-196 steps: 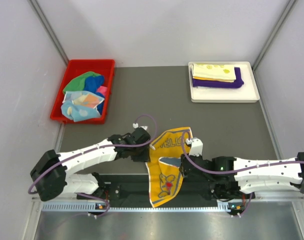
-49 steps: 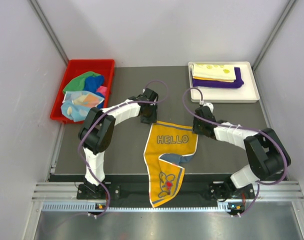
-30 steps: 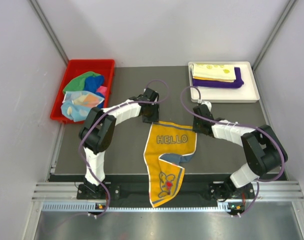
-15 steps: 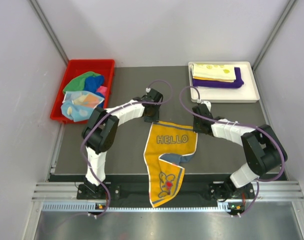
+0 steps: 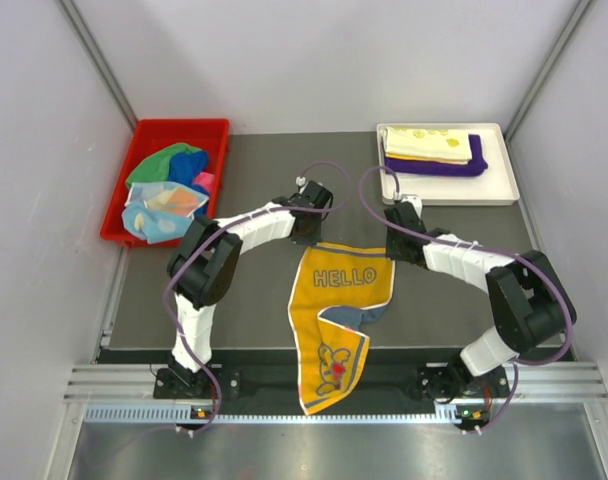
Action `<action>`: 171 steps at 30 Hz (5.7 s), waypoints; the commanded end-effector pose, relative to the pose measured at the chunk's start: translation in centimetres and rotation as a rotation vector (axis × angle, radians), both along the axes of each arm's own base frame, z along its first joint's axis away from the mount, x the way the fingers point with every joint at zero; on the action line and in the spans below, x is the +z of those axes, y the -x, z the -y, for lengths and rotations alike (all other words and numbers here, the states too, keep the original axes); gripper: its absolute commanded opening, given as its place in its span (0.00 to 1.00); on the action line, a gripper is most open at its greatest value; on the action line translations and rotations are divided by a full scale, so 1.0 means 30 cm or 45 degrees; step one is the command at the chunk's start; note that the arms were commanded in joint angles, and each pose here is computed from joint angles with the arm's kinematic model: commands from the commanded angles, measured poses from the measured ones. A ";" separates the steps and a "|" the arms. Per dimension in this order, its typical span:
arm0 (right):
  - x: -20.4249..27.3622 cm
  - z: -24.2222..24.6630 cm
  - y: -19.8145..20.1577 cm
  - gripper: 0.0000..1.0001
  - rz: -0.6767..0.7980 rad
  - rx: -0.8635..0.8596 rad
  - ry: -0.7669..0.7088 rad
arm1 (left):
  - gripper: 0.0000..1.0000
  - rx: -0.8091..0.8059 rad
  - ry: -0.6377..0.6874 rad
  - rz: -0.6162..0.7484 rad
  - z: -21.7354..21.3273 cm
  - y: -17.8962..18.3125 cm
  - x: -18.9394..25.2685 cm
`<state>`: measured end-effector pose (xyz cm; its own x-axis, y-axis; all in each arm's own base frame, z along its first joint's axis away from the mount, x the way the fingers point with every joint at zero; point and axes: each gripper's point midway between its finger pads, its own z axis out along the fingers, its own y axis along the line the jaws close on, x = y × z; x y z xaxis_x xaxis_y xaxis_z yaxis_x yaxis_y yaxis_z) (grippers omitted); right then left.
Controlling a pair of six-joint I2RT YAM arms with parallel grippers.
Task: Fold and stack the towels
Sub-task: Flatten out the crumpled towel, then fold the towel
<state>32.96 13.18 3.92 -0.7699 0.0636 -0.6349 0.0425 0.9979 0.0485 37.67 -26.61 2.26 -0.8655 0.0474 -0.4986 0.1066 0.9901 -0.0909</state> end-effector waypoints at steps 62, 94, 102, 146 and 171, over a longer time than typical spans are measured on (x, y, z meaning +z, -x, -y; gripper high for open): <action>1.389 -0.190 0.403 0.00 1.157 0.578 -0.658 | 0.00 -0.313 0.664 1.217 -0.313 0.535 1.441; 1.367 -0.233 -0.089 0.00 1.170 0.436 -0.372 | 0.00 0.095 0.381 1.143 -0.415 -0.006 1.370; 1.138 -0.239 -0.574 0.00 1.082 0.383 -0.354 | 0.00 0.200 0.376 1.032 -0.442 -0.530 1.082; 0.354 -0.265 -0.094 0.00 0.537 0.382 -0.526 | 0.00 0.170 0.422 0.506 -0.413 -0.068 0.362; 0.308 -0.235 0.015 0.00 0.496 0.369 -0.520 | 0.00 0.104 0.356 0.405 -0.391 0.109 0.267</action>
